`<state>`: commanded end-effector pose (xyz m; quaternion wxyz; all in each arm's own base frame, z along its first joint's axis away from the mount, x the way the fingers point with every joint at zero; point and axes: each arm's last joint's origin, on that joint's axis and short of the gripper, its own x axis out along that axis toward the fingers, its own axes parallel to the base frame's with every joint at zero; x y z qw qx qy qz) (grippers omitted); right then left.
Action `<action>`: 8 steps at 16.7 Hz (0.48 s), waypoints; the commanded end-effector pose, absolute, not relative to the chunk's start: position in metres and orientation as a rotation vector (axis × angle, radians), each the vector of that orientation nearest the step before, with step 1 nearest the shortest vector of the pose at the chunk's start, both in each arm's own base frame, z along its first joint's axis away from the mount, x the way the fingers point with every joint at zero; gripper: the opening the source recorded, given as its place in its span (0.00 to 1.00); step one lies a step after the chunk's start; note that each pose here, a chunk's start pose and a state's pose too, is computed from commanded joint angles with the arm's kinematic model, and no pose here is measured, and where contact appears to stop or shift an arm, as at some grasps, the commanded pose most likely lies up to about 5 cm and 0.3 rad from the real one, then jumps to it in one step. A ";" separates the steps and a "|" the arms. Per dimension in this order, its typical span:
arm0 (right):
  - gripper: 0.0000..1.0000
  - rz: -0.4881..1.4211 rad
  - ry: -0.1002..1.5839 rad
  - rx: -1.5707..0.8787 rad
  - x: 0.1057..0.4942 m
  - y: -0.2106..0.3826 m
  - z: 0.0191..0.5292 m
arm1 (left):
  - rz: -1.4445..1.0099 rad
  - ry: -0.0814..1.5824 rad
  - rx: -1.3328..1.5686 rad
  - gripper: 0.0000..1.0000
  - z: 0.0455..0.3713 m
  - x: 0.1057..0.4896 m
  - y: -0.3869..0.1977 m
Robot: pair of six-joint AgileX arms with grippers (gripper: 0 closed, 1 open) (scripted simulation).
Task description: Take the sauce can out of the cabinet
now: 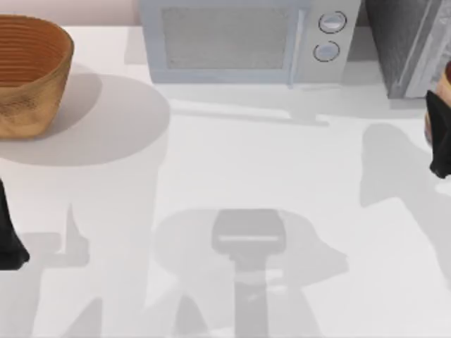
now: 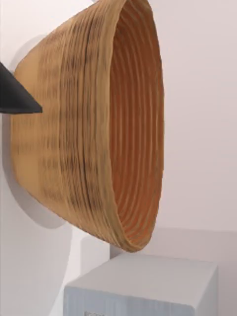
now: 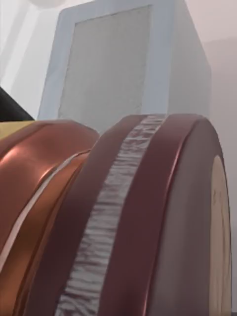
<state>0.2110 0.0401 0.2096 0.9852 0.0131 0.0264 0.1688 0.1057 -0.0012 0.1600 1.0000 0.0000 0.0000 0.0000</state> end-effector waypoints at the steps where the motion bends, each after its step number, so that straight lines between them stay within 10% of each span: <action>1: 0.00 0.374 0.034 0.026 0.220 0.046 0.213 | 0.000 0.000 0.000 1.00 0.160 0.106 -0.001; 8: 0.00 0.583 -0.020 0.001 0.287 0.093 0.188 | 0.000 0.000 0.000 1.00 0.160 0.106 -0.001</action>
